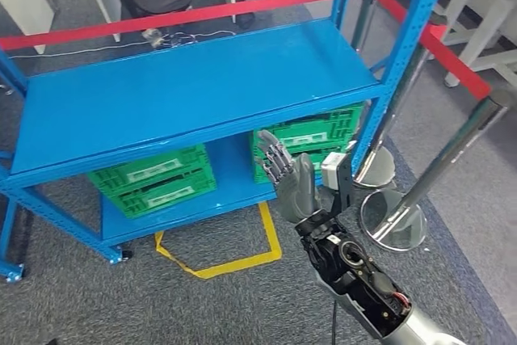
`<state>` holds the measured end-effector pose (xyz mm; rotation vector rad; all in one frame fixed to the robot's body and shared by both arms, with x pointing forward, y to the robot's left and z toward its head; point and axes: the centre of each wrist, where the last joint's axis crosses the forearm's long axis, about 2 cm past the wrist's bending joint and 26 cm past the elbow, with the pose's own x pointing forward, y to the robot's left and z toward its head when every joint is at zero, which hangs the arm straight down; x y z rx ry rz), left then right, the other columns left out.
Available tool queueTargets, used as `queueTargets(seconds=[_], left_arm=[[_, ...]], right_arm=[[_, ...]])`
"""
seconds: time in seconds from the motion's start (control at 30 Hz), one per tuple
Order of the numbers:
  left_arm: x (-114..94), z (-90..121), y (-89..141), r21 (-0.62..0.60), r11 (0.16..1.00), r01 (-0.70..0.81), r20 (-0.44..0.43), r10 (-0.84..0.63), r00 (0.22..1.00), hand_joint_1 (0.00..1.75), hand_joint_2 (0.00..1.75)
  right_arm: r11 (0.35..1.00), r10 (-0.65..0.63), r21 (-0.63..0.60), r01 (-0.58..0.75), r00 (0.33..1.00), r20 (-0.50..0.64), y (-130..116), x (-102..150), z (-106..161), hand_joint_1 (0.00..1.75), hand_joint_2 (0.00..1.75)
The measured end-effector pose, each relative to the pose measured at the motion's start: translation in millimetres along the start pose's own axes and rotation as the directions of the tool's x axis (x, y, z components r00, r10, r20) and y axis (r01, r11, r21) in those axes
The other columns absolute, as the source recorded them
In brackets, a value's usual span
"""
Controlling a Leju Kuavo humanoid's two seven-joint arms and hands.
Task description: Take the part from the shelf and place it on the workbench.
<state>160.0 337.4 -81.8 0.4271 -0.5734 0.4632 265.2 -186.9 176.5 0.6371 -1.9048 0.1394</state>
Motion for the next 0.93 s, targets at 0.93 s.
queueTargets(seconds=[0.93], left_arm=[[5.7,-0.2,-4.0,0.002,1.0,0.007,0.001,-0.007,1.0,0.0,0.0]], right_arm=[[0.999,0.037,-0.001,-0.037,0.999,0.019,1.3,2.4,0.7,0.0,0.0]])
